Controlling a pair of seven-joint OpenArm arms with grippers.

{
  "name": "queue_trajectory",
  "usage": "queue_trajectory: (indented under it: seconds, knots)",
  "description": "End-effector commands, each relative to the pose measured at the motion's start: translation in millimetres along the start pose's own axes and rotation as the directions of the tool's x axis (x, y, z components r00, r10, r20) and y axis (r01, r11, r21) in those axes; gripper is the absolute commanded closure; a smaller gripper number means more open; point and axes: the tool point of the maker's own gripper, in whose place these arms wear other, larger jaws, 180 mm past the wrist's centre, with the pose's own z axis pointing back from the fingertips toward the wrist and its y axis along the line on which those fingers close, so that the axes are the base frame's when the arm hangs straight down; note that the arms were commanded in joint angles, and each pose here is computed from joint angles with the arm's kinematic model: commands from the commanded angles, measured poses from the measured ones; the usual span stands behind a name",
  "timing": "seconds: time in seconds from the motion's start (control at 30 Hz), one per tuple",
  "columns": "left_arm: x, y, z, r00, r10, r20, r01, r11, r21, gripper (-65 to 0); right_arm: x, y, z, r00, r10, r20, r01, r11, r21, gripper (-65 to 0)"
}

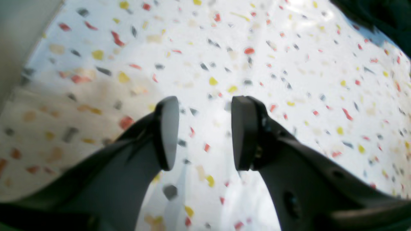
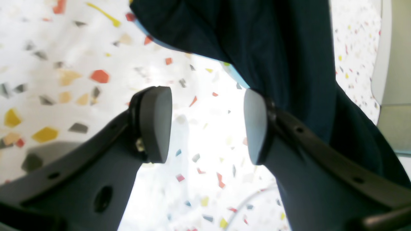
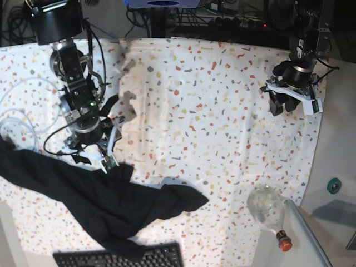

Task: Layout the t-shirt on the table in an organized manner, then fold the t-shirt properly
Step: 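Lay the shirt down and open both grippers, then grasp two new points on the shirt with both grippers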

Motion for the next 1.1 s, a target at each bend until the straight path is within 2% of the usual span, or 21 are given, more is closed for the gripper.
queue_trajectory:
  seconds: [0.0,0.33,0.5,0.73,0.77,0.8,0.9,1.07]
  knots:
    - [14.0,1.4,2.1,0.999,-0.014,0.047,0.014,1.0,-0.004,-25.2,29.6,2.4,-4.6,0.998,-0.012,0.065,0.012,1.0,0.008,-32.1]
    - [14.0,1.5,2.1,0.999,-0.012,0.048,0.013,1.0,-0.003,-25.2,60.1,36.9,-46.6,0.999,-0.033,0.026,0.03,0.994,0.104,-32.1]
    - [14.2,1.7,1.8,0.999,-0.012,0.048,0.012,1.0,-0.002,-25.2,52.2,27.4,-69.0,0.999,-0.037,-0.001,0.037,0.998,0.057,-32.1]
    - [12.8,4.7,2.9,0.999,-0.012,0.045,0.011,1.0,0.005,-25.2,35.8,23.6,-86.4,0.999,-0.019,-0.036,0.021,0.998,0.057,-31.8]
    - [12.8,4.7,2.9,0.999,-0.012,0.045,0.011,1.0,0.005,-25.2,35.9,23.5,-86.6,0.999,-0.019,-0.036,0.021,0.998,0.057,-30.2]
    - [13.4,4.5,2.6,0.999,-0.011,0.047,0.011,1.0,0.004,-25.2,36.4,26.1,-86.3,0.999,-0.017,-0.034,0.019,0.998,0.061,-25.7]
    - [14.9,4.3,1.7,0.999,-0.011,0.05,0.011,1.0,0.004,-25.2,25.6,37.9,-83.6,0.999,-0.019,-0.048,0.023,0.996,0.081,0.0]
    - [26.8,18.2,2.5,0.997,-0.012,0.075,0.01,0.999,0.036,-25.2,26.9,66.9,-62.1,0.998,-0.056,0.009,0.055,0.993,0.104,0.0]
